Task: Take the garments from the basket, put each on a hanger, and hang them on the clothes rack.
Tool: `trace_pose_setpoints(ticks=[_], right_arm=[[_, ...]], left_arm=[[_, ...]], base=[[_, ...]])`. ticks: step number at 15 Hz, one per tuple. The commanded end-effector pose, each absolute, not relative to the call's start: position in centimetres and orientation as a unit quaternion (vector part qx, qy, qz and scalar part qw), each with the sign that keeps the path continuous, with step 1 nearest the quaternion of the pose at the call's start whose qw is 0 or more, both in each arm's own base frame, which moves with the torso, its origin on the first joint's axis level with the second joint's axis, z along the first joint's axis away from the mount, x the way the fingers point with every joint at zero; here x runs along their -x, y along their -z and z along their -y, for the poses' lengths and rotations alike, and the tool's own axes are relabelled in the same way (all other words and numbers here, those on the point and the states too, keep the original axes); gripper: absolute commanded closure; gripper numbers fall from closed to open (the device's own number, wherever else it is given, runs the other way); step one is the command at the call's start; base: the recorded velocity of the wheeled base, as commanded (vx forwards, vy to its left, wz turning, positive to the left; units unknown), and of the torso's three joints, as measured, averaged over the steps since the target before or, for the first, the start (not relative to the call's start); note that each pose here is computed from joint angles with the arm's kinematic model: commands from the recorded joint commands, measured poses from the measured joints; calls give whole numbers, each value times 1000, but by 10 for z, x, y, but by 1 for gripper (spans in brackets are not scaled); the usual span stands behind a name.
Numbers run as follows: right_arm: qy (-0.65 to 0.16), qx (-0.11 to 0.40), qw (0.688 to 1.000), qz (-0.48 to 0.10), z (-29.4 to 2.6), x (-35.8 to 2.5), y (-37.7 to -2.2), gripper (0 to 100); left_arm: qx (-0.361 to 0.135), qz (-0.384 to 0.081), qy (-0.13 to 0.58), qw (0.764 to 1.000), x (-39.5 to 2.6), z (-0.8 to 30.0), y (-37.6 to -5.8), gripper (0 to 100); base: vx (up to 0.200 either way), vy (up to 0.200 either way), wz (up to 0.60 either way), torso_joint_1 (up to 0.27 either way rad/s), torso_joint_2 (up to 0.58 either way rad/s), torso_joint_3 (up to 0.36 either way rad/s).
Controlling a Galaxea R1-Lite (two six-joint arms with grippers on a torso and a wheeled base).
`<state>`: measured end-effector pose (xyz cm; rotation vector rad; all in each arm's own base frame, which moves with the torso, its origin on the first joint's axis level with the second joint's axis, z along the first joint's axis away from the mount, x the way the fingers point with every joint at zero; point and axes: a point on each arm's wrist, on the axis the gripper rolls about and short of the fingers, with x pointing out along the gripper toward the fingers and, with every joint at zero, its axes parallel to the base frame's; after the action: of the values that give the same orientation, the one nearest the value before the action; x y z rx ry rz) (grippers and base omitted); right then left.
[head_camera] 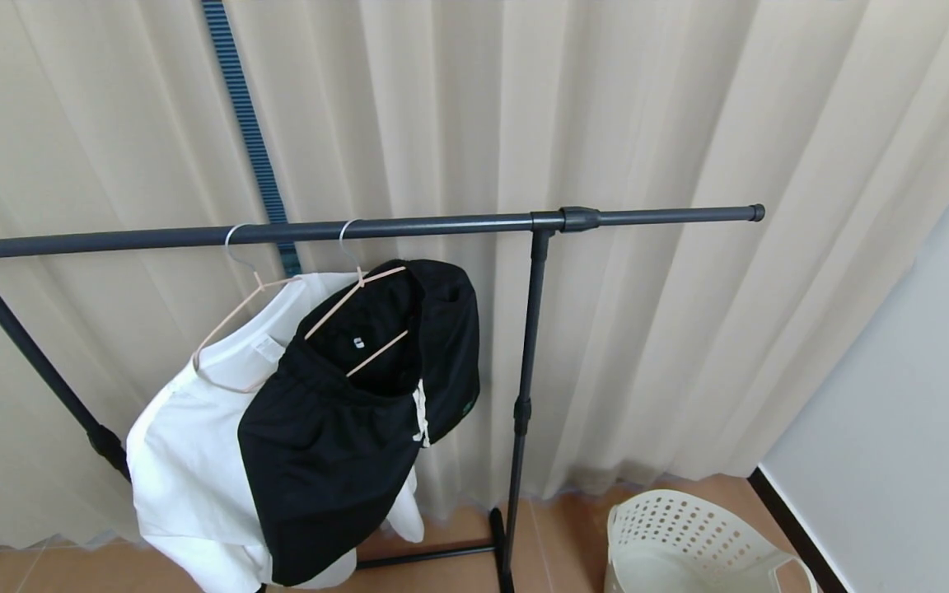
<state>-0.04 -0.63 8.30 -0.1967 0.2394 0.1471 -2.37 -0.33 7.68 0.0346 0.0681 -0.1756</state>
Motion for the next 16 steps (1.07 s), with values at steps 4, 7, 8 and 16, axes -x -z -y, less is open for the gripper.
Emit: trace_pose_setpoints(ticks=[4,7,8,16], right_arm=[[119,43,992,-10,6,25,-79,0],[-11,-10,1000,-22,0,26,-77,0],[-14,0,1000,-25,0,26,-77,0],[40,7,999,-22,2,26,-77,0]], left_arm=[[-33,-21,88,995,25,3,-76,0],[-19,-20,84,996,25,3,-76,0],[-15,-22,84,996,25,3,-76,0],[-15,-22,84,996,25,3,-76,0]], base=[[0,0,0,0,0,0],[0,0,0,0,0,0],[0,0,0,0,0,0],[0,0,0,0,0,0]])
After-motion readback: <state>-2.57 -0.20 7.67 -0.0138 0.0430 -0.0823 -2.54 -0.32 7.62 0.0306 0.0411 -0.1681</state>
